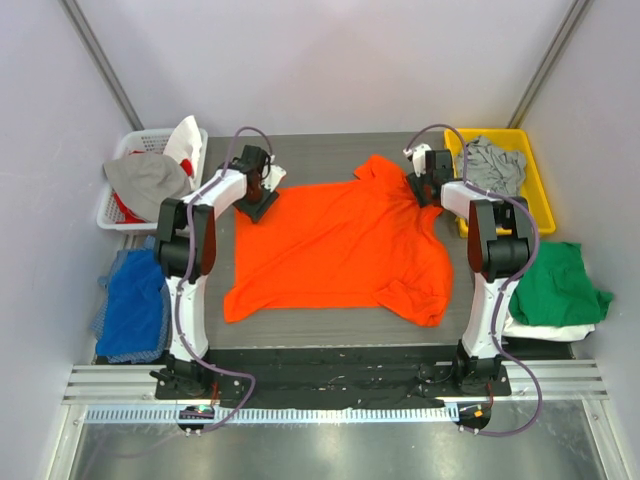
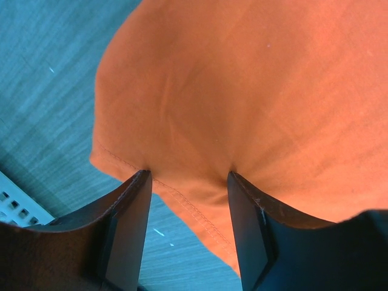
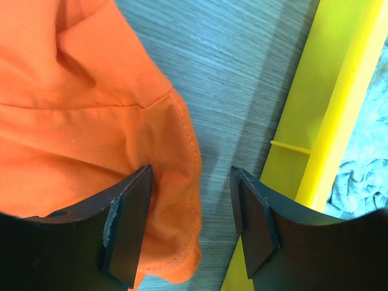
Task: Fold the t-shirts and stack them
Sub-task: Flatten the tshirt out
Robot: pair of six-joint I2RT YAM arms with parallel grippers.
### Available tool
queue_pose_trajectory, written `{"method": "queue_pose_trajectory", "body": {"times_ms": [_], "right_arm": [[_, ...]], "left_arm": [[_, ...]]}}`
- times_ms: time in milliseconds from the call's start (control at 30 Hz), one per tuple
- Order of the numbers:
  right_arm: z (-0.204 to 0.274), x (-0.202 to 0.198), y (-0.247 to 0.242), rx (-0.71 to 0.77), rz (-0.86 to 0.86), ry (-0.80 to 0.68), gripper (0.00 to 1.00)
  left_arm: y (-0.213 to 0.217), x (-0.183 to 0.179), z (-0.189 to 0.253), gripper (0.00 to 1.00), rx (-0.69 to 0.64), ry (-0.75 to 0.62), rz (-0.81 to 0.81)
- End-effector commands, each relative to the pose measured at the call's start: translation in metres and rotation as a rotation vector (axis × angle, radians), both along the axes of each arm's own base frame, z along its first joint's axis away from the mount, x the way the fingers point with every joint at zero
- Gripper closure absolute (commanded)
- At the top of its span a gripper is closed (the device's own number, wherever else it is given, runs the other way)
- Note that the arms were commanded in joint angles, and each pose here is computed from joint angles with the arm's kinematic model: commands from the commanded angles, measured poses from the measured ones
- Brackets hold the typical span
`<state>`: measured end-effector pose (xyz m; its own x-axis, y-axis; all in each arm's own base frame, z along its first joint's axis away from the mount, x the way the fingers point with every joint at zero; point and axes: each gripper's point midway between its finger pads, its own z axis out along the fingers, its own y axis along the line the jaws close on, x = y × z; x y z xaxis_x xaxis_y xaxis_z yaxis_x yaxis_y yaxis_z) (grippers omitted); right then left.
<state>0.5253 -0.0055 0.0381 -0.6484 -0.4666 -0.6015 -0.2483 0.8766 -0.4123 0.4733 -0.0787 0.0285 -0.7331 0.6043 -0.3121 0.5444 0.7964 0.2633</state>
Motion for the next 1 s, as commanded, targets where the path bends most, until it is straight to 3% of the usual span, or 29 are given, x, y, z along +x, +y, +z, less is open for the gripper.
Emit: {"method": "queue_pose_trajectory", "body": {"times_ms": [0, 200, 733, 967], "right_arm": [[0.012, -0.014, 0.004, 0.023, 0.004, 0.030, 0.37], [0.013, -0.008, 0.003, 0.011, -0.004, 0.033, 0.38], [0.026, 0.045, 0.006, 0.008, -0.013, -0.033, 0.37], [0.018, 0.052, 0.014, 0.023, -0.003, -0.029, 0.37]], "left_arm": [[0.007, -0.021, 0.003, 0.43, 0.017, 0.036, -0.012], [0.015, -0.024, 0.001, 0.44, 0.058, 0.028, -0.011], [0.026, 0.055, 0.025, 0.44, 0.116, -0.102, 0.037], [0.026, 0.063, 0.020, 0.44, 0.119, -0.100, 0.033]]}}
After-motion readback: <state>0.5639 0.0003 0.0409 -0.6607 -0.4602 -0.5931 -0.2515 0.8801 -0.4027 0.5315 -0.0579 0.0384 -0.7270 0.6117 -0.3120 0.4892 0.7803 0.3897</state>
